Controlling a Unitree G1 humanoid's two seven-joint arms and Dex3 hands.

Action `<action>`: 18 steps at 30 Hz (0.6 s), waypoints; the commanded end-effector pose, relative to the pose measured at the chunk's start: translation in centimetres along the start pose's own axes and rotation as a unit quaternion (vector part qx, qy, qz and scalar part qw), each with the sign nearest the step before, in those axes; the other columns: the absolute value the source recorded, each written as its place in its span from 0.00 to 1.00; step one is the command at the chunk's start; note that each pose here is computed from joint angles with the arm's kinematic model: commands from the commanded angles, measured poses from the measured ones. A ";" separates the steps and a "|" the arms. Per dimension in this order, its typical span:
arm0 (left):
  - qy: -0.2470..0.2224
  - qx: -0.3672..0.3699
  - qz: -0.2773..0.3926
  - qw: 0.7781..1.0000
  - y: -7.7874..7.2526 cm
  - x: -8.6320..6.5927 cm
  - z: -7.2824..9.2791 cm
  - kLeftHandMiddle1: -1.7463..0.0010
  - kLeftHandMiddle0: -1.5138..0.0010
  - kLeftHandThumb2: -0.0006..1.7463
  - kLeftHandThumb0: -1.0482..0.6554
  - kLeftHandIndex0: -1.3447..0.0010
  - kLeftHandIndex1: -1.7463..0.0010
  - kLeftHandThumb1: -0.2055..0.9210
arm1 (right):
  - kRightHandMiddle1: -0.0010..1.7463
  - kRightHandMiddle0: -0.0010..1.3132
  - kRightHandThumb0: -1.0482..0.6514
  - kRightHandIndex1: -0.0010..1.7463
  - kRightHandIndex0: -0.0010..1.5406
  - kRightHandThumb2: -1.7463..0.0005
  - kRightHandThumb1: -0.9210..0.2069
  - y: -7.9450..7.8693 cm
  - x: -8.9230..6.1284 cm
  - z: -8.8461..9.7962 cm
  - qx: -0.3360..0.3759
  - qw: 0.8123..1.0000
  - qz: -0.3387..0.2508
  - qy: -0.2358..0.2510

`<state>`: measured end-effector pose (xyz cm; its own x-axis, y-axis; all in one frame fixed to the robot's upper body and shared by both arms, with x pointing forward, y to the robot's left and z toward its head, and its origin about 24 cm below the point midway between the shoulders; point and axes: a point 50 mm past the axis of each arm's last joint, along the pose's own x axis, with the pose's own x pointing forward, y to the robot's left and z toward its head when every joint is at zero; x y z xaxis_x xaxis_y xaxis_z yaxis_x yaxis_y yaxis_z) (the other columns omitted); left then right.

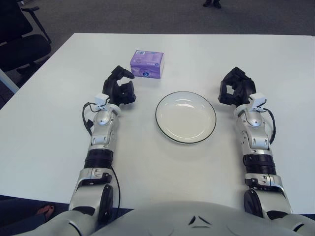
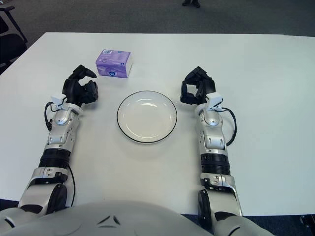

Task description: Put the tissue paper into the plate.

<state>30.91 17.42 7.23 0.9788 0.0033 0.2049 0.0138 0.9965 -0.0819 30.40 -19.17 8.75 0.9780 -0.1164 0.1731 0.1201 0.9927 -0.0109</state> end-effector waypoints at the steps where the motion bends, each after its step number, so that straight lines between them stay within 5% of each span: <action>1: 0.119 -0.009 0.041 0.992 0.8 -4.9 -6.1 0.00 0.14 0.72 0.34 0.58 0.00 0.51 | 1.00 0.47 0.33 1.00 0.79 0.24 0.54 -0.4 -5.6 -6.9 0.021 0.990 -0.023 0.139; 18: 0.023 0.124 0.052 0.991 1.3 -3.7 -3.5 0.00 0.22 0.68 0.35 0.61 0.00 0.56 | 1.00 0.47 0.33 1.00 0.78 0.24 0.54 -0.4 -5.5 -7.1 0.020 0.990 -0.023 0.140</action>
<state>30.86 17.59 8.37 0.9417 0.0654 0.3301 -0.1007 0.9907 0.0911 30.41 -19.15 8.66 0.9786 -0.1161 0.1700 0.1196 0.9928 -0.0104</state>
